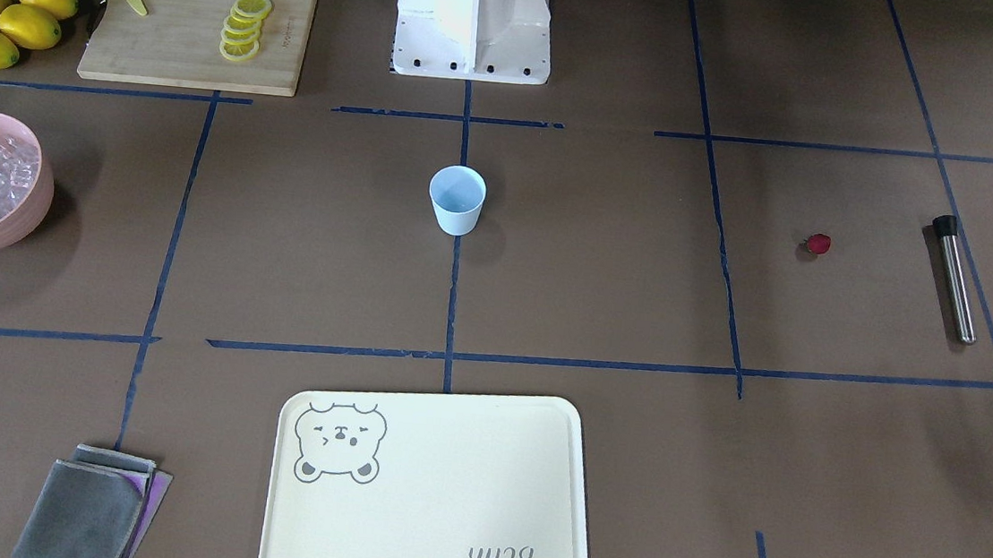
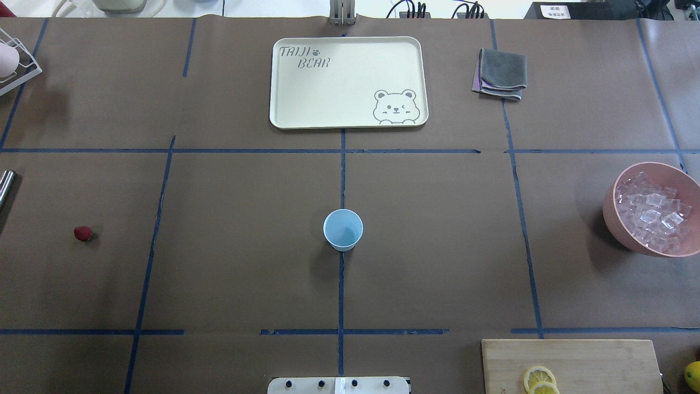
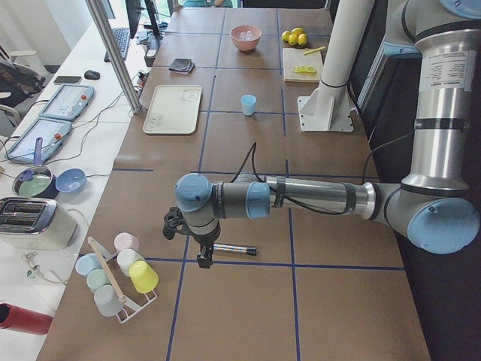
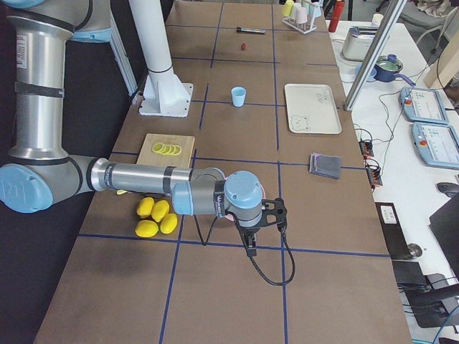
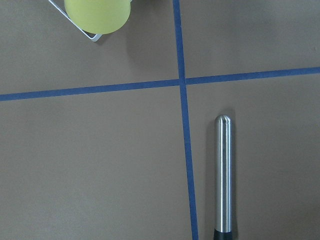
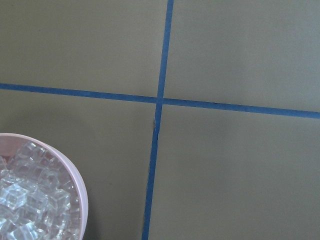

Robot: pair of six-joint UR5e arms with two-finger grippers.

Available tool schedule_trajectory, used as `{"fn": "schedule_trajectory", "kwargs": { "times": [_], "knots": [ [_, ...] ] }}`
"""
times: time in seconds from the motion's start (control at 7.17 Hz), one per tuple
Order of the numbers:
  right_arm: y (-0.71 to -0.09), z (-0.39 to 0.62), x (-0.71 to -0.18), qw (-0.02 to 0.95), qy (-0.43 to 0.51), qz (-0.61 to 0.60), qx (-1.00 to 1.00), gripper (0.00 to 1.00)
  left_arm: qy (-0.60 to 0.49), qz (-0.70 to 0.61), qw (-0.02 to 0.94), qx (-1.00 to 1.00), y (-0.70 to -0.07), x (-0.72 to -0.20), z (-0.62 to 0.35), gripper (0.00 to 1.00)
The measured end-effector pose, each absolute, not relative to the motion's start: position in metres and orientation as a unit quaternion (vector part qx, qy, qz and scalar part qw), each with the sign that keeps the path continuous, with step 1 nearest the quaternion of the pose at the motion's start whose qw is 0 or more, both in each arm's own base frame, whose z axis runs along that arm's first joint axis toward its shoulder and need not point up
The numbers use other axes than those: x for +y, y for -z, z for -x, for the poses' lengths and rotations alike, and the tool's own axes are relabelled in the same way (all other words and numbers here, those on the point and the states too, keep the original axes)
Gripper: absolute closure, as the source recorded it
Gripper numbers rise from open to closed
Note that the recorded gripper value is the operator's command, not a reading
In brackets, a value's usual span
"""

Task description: Mash ice and strawberries in cup

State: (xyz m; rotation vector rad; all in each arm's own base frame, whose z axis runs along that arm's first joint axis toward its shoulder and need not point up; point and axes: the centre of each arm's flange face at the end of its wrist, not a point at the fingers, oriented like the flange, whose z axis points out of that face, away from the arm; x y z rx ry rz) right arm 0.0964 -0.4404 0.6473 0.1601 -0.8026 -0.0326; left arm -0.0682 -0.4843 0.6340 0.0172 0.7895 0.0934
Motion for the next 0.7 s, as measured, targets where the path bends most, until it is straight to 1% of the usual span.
{"fn": "schedule_trajectory", "kwargs": {
  "times": [0.7],
  "knots": [
    [-0.6364, -0.0967, -0.4481, 0.917, 0.014, -0.084, -0.39, 0.01, -0.045, -0.009, 0.922, 0.385, -0.634, -0.4842, 0.0689, 0.0]
  ]
}}
